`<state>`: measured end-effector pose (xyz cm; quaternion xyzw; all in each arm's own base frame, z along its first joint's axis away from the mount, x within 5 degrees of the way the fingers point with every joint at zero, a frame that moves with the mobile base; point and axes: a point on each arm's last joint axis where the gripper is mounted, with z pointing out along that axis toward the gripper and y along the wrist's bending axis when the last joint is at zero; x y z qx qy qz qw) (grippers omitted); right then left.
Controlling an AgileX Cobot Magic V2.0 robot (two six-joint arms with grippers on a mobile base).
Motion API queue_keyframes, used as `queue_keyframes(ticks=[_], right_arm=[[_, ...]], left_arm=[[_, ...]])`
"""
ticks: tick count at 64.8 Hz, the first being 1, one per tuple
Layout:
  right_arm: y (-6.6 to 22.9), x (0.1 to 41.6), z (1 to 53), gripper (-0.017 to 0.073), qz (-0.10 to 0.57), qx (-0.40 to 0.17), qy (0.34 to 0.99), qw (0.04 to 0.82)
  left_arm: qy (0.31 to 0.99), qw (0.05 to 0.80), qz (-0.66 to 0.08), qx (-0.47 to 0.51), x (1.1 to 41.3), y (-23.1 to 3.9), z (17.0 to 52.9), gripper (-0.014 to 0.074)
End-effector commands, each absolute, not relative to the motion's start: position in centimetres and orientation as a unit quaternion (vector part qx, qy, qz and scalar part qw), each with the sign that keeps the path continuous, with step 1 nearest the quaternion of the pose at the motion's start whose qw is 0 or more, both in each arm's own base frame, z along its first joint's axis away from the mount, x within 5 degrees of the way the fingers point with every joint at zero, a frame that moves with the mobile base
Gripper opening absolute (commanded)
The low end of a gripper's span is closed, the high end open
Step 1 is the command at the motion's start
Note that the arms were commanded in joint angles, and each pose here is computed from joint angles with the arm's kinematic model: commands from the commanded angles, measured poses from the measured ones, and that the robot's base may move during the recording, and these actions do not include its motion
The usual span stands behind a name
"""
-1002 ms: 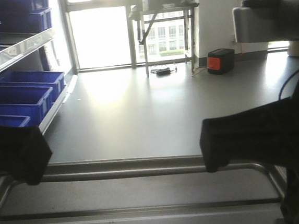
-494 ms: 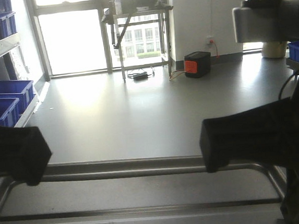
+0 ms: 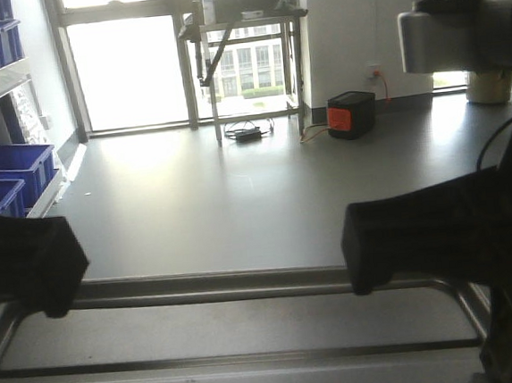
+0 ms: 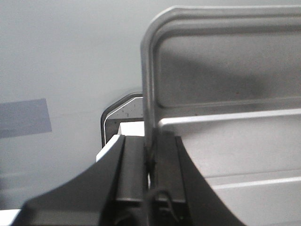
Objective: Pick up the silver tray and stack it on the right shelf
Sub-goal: 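Carry the tray in both grippers while the base drives to another shelf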
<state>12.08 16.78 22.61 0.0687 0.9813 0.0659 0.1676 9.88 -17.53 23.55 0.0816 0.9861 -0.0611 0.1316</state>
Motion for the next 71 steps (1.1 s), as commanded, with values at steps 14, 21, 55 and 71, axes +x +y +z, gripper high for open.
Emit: queue_keyframes(ticks=[14, 21, 55, 71], right_arm=[[16.41, 12.53, 23.93, 0.0057, 0.064, 0.056, 0.976, 0.201], [16.39, 12.53, 23.93, 0.0057, 0.063, 0.057, 0.976, 0.201], [16.14, 12.47, 23.88, 0.0057, 0.049, 0.059, 0.977, 0.198], [16.09, 12.45, 23.87, 0.0057, 0.046, 0.06, 0.977, 0.197]], left_arm=[[0.985, 0.136, -0.044, 0.1, 9.66, -17.09, 24.4, -0.01], [0.985, 0.136, -0.044, 0.1, 9.66, -17.09, 24.4, -0.01], [0.984, 0.138, -0.043, 0.102, 9.71, -17.07, 24.41, -0.01], [0.984, 0.139, -0.043, 0.102, 9.71, -17.07, 24.41, -0.01]])
